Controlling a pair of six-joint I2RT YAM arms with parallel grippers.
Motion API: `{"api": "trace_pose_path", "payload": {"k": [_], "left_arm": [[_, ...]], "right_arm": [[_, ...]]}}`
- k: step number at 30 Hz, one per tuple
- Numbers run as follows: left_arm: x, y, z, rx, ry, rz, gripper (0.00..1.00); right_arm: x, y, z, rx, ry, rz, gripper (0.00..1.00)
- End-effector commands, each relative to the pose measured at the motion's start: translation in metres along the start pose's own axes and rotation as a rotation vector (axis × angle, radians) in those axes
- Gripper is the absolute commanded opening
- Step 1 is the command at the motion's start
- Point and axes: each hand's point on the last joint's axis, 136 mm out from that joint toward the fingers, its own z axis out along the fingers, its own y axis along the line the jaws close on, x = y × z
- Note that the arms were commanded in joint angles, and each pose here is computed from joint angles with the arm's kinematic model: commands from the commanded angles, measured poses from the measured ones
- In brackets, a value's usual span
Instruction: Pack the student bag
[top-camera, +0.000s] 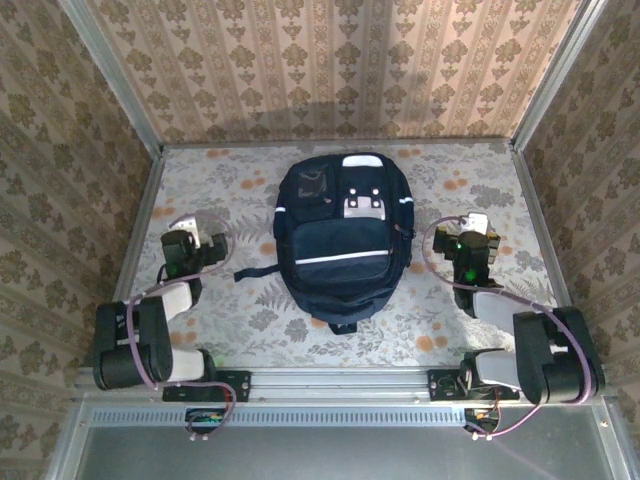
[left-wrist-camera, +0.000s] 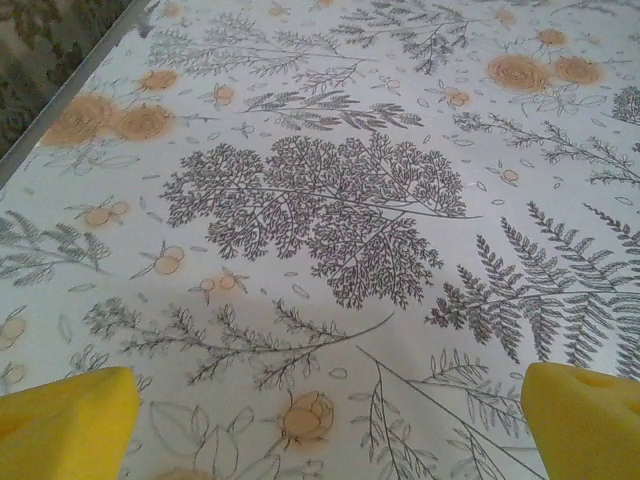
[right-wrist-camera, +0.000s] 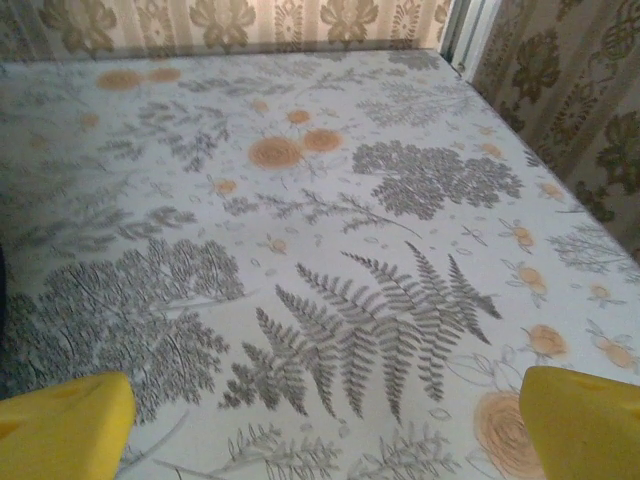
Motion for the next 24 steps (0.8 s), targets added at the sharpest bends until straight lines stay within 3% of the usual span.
{"api": "trace_pose_path", "payload": {"k": [1,4,6,9,10,24], "left_arm": [[-0.038,-0.009,-0.003,0.067,-0.238,0.042,1.0],[-0.031,-0.025,0.008,0.077,-0.264,0.127,1.0],[-0.025,-0.04,0.012,0.148,-0.182,0.167,1.0],[-0.027,-0.037,0.022,0.096,-0.14,0.172,1.0],[-0.028,-0.037,0.022,0.083,-0.147,0.178,1.0],[-0.027,-0.037,0.022,0.078,-0.141,0.181,1.0]], "right_arm": [[-0.018,0.007,0.004,-0.112,-0.14,0.125,1.0],[-0.006,0.014,0.01,-0.172,-0.209,0.134,1.0],[-0.003,0.016,0.015,-0.171,-0.129,0.119,1.0],[-0.004,0.049,0.032,-0.309,-0.043,0.027,1.0],[0.0,0.054,0.032,-0.299,-0.004,-0.009,1.0],[-0.002,0.057,0.029,-0.263,-0.034,-0.048,1.0]]}}
